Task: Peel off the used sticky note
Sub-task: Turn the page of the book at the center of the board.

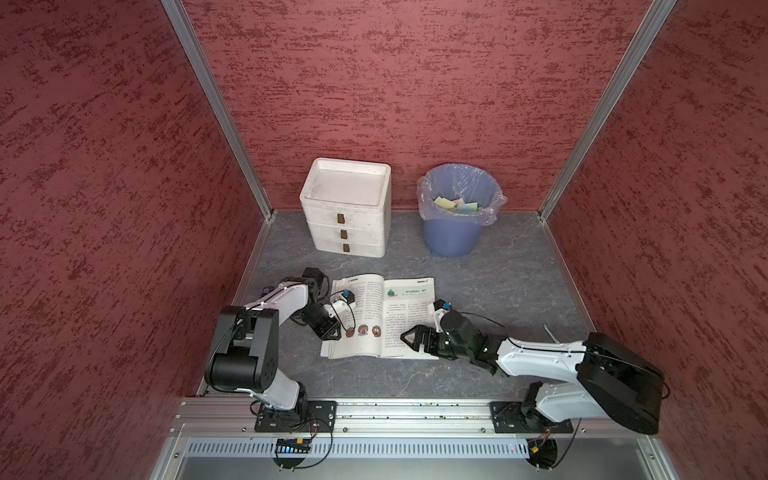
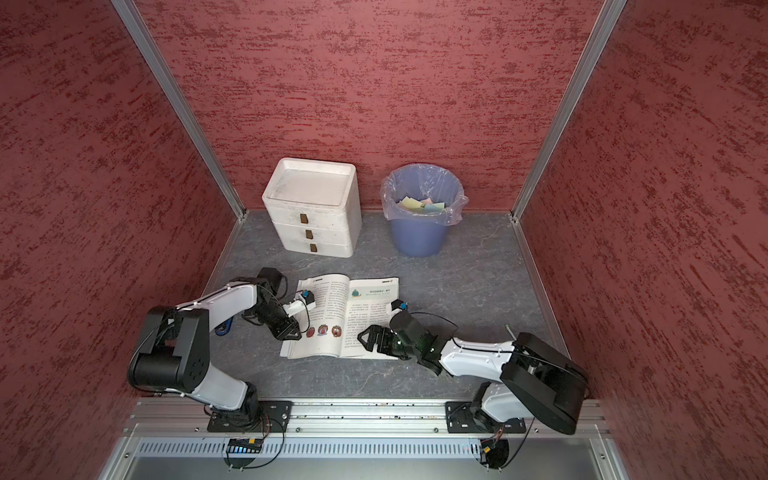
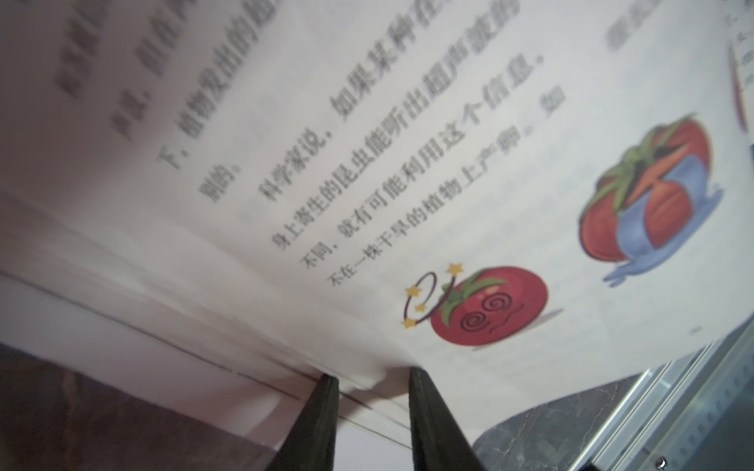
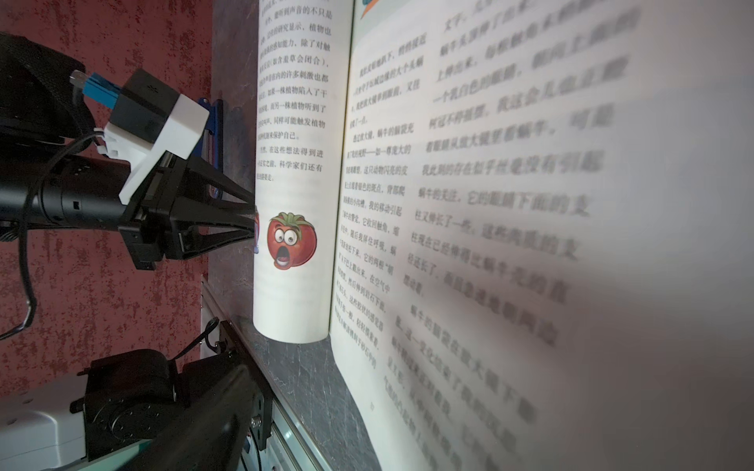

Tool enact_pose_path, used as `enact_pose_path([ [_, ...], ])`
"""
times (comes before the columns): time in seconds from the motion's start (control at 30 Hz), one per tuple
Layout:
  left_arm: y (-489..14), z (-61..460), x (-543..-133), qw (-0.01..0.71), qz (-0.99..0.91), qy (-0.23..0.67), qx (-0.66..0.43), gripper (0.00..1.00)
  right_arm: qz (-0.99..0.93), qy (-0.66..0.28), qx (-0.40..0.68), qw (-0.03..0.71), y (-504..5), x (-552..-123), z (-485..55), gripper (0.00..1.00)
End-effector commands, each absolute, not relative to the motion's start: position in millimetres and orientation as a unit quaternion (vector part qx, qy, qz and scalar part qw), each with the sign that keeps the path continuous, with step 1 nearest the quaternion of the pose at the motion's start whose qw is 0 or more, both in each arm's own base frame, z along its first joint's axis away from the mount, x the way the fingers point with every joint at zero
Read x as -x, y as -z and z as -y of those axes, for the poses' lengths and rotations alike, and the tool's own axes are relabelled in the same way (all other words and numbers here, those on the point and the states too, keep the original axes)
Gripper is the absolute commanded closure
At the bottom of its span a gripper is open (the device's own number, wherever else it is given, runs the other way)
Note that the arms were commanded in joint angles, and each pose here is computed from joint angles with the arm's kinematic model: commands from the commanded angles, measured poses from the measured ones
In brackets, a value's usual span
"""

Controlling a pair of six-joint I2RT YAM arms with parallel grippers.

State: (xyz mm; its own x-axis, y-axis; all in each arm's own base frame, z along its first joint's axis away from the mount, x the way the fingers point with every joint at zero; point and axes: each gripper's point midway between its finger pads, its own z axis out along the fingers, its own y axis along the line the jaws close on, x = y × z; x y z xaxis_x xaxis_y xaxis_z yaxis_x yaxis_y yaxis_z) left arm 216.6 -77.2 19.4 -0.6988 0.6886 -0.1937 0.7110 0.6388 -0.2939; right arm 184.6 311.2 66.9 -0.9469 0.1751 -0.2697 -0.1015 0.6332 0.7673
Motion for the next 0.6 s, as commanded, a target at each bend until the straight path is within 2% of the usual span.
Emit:
enact_pose_path([
  [0.0,-13.4,82.4,-209.9,0.019,-0.900,0.191,-0.391,0.68,-0.857,-0.484,0.029,0.175,-109.6,-189.5,-347.5,0.03],
  [0.17,-15.9,79.5,-213.7,0.021,-0.902,0.202,-0.382,0.68,-0.845,-0.493,0.087,0.188,-141.6,-185.4,-385.3,0.03],
  [0.57,-37.9,52.3,-228.6,0.067,-0.910,0.230,-0.338,0.68,-0.857,-0.461,0.158,0.166,-133.0,-182.7,-460.5,0.02],
])
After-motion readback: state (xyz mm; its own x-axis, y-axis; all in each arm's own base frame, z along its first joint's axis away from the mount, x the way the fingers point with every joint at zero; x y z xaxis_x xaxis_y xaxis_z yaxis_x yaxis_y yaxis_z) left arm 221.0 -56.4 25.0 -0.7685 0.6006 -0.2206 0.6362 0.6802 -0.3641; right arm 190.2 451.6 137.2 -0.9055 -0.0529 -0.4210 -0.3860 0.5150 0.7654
